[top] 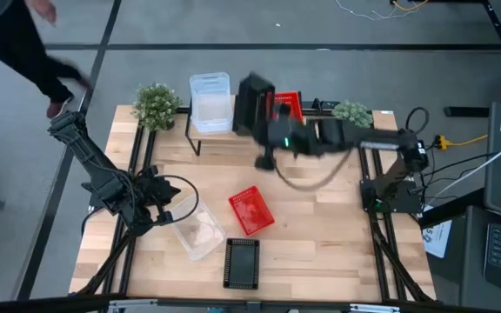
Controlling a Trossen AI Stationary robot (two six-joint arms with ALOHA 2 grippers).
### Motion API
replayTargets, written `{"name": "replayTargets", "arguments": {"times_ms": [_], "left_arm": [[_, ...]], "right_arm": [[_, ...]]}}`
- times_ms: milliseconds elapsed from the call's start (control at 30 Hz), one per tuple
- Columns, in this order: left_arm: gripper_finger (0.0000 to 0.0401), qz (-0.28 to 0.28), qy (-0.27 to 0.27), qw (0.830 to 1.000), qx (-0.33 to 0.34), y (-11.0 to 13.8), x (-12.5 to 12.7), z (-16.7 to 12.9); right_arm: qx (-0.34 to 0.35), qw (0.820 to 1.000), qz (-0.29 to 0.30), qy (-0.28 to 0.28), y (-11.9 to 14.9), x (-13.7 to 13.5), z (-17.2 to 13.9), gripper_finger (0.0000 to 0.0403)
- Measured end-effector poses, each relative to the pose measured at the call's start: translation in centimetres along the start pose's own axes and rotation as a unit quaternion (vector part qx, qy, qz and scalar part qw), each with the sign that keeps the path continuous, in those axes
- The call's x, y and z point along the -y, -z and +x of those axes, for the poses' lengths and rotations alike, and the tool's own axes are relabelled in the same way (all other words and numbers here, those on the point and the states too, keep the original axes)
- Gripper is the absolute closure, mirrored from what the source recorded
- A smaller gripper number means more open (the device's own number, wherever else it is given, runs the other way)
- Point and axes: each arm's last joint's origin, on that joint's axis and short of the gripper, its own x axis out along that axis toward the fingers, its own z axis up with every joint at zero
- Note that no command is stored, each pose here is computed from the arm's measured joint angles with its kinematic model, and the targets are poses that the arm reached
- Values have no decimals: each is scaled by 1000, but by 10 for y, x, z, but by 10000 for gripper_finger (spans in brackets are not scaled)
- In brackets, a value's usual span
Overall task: Stack baskets on shelf by color
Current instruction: Stack the top black bin on top of the black bin on the shelf
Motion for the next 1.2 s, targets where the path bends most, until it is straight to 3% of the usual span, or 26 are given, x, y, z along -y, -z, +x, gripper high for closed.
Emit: {"name": "replayTargets", "arguments": {"times_ms": [100,233,467,567,900,1200], "left_arm": [[401,0,0,1000,0,0,0,0],[401,0,0,1000,0,0,0,0],[401,0,0,1000,0,0,0,0],[401,0,0,1000,0,0,0,0],[401,0,0,1000,0,0,0,0],[401,0,0,1000,0,0,0,0]], "right_arm": [[-9,1000,29,1,-2,30,22,402],[-35,998,46,-25,0,50,46,403],[-154,986,26,-58,19,46,83,403],[-174,982,27,-70,24,42,92,403],[-178,979,-1,-96,28,45,99,403],[-186,978,10,-96,34,60,103,403]]}}
